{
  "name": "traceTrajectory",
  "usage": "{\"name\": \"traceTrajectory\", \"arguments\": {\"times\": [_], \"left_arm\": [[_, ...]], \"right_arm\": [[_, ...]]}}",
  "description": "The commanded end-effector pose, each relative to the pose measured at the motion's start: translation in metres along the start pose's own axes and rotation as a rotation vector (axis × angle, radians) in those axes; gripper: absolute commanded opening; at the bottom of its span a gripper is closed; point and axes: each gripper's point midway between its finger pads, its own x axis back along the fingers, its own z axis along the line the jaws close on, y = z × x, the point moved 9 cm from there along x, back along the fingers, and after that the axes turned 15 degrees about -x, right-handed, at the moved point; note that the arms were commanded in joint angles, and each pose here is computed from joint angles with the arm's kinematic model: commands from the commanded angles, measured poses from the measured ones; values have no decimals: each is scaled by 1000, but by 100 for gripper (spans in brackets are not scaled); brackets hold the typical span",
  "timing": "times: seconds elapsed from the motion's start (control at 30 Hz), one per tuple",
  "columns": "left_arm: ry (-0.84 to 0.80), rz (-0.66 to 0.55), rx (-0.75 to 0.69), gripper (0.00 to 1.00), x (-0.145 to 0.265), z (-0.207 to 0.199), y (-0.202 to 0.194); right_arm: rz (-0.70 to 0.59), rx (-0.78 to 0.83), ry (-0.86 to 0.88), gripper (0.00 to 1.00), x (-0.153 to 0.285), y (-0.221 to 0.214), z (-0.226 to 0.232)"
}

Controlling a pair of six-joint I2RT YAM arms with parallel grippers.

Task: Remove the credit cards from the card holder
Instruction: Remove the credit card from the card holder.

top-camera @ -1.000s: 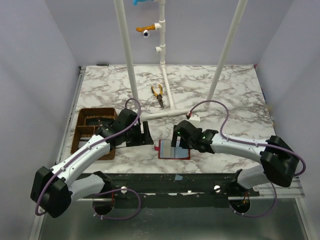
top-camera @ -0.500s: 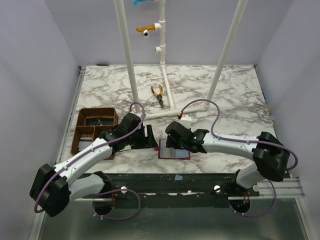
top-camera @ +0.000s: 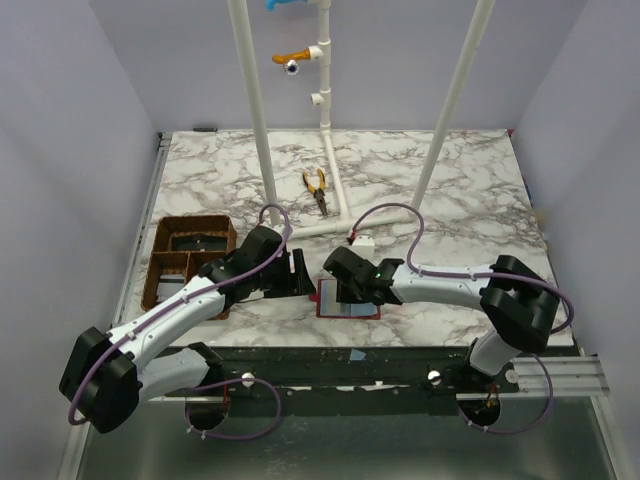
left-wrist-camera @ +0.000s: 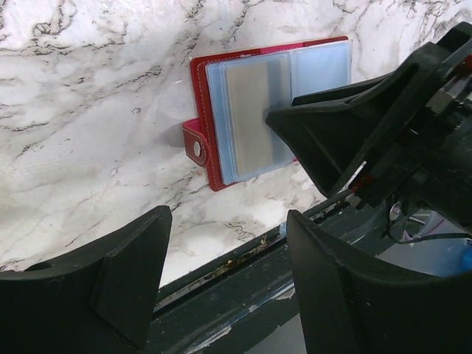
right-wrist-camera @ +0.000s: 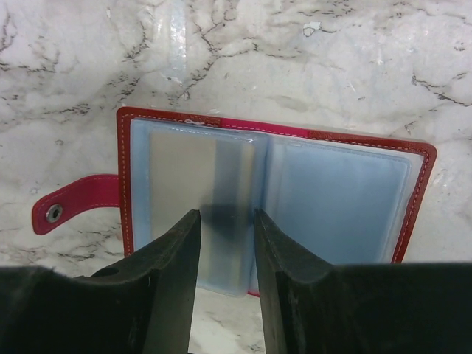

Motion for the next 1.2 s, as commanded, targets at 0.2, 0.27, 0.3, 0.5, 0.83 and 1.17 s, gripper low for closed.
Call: {"name": "traceTrajectory", "arguments": {"times": [0.2,0.27,0.3,0.5,0.83,1.17], "left_arm": [[-25,-3,-12,64,-2,-4,3],[-24,-3,-15,64,-2,-3,3],[-23,-3,-16,63,-2,-3,3],[-24,6,-16,61,-5,-2,2],[-29,25,-13,49,-9,-2,0],[-71,30,-49,16,-14,-15,7]], "right_arm": [[20,5,-39,35,-9,-7,3],[11,-4,-55,27,-9,-7,-1],[10,-5,-64,23,-9,-8,-4],[8,-10,-113,11,-11,-13,-20],[2,-45,-150,1,-8,-20,-42],[53,-83,-71,1,-11,-28,-45]]}}
